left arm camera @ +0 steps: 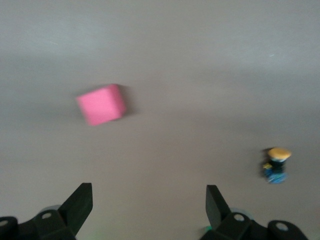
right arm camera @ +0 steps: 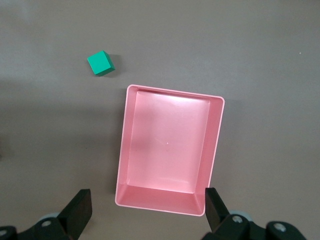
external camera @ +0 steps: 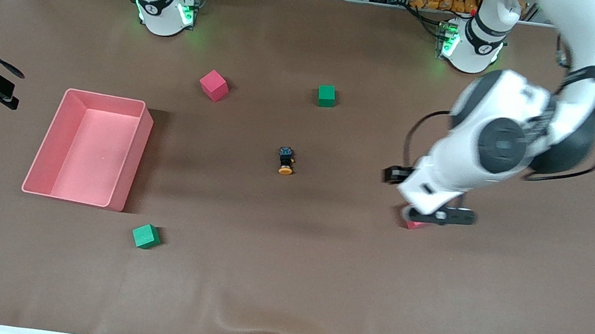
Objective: Place and upright button with both arms
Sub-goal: 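Reach the left gripper down to the button on the table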
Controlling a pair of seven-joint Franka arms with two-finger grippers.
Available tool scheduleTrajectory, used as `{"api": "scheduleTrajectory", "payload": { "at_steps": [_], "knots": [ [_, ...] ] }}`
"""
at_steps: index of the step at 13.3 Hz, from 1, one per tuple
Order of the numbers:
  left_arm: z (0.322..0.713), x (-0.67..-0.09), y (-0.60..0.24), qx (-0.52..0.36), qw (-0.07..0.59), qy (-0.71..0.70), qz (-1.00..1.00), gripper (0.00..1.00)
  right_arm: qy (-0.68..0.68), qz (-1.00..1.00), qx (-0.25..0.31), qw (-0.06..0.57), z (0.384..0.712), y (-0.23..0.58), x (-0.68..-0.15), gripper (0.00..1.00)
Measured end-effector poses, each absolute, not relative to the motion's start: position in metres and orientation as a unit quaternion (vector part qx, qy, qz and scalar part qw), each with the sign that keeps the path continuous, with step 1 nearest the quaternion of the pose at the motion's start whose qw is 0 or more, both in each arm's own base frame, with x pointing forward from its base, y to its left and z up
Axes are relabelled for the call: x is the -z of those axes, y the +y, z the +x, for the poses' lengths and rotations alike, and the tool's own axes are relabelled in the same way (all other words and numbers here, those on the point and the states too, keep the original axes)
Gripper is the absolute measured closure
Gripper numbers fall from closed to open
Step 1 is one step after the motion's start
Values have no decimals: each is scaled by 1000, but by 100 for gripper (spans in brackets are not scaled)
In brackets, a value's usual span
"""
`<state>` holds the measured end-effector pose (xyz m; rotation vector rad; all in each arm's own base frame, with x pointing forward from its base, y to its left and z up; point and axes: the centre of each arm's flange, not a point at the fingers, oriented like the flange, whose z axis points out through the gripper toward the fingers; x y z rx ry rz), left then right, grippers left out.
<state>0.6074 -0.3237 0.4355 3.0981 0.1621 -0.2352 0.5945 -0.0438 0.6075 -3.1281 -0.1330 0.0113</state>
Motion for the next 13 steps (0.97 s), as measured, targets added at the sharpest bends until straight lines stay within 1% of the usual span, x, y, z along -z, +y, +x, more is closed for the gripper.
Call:
{"api": "scheduleTrajectory", "payload": {
  "at_steps": [3, 5, 8, 10, 11, 13],
  "knots": [
    [584, -374, -415, 73, 30, 55, 995, 0, -40, -999, -3, 5, 594, -46, -609, 0],
    [568, -329, -456, 93, 52, 57, 993, 0, -38, -999, 2, 5, 589, -48, -617, 0],
    [544, -270, -498, 105, 62, 67, 990, 0, -38, -999, 10, 6, 575, -48, -634, 0],
    [525, -236, -522, 107, 64, 68, 990, 0, -39, -999, 10, 6, 573, -48, -634, 0],
    [519, -224, -530, 108, 66, 67, 990, 0, -39, -999, 8, 7, 573, -48, -633, 0],
    [521, -212, -535, 110, 70, 68, 989, 0, -40, -999, 5, 7, 573, -47, -630, 0]
  ]
}}
